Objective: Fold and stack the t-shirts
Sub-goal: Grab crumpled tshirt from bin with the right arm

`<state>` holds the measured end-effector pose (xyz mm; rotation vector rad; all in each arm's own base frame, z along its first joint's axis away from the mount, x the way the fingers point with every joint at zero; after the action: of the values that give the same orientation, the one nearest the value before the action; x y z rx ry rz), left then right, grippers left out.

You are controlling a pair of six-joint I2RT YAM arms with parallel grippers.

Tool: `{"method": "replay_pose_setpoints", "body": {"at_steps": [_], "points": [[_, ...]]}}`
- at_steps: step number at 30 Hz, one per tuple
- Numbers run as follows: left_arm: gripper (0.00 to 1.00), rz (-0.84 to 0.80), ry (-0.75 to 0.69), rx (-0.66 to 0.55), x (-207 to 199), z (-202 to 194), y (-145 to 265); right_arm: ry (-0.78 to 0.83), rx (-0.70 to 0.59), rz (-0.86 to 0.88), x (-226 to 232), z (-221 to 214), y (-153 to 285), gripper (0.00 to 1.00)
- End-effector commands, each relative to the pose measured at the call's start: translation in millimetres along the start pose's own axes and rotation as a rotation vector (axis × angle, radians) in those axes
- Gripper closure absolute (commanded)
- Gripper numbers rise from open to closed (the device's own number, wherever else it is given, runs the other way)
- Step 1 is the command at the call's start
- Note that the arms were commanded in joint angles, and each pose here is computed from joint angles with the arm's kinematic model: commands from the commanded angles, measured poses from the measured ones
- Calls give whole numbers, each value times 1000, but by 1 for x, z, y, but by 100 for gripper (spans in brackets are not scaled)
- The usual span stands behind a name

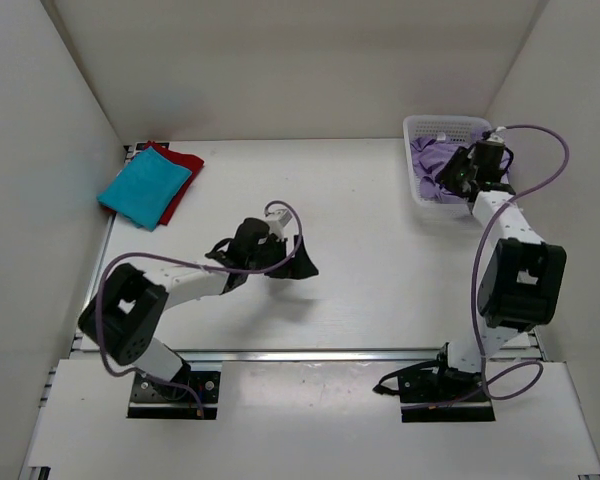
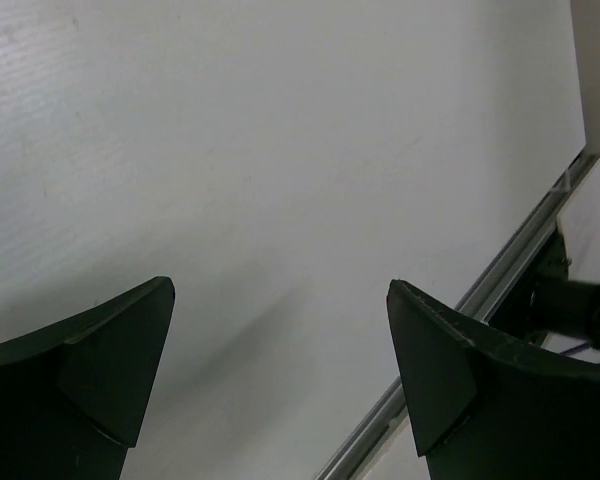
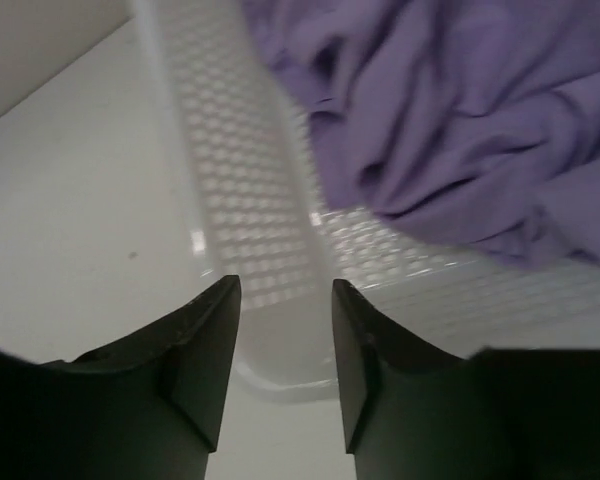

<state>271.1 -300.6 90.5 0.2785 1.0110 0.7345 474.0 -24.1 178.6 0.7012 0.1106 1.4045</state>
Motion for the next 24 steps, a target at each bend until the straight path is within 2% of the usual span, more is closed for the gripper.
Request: {"method": "replay_pose_setpoints", "body": {"at_steps": [1,3,5,9,13,16,21,24], "points": [[1,-179,-237,-143,-42,26,37,-16,19,-117,-48,16,-19,59],[1,-189,-254,-128,-41,24,40,-22,70,-143,-67,17,-34,58],[2,-287,-220,-121,-51,26,43,-29,122,-141,-80,11,-46,57],[1,-387,-116,-100,-45,21,50,-32,113,-56,-75,14,-63,54],[1,-292,-51,-136,-27,24,47,-40,136,21,-69,9,-81,50],[1,-286,-77,-120,-27,19,45,-33,148,14,-69,5,-89,48],[1,-282,-128,-104,-38,16,41,-63,119,5,-73,8,-104,52],[1,-290,-114,-93,-36,11,40,-68,112,35,-74,9,-112,62]]}}
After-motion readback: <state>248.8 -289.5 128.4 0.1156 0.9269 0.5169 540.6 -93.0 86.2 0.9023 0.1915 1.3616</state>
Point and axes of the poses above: each gripper's point midway between its finger pads, its own y axis back along the fingers, its own x axis along the line the jaws close on, z = x × y, the point moved 1 cm from there along y, back along the fingers, and after that the axes turned 5 degrees about y, right-handed, at the moved point
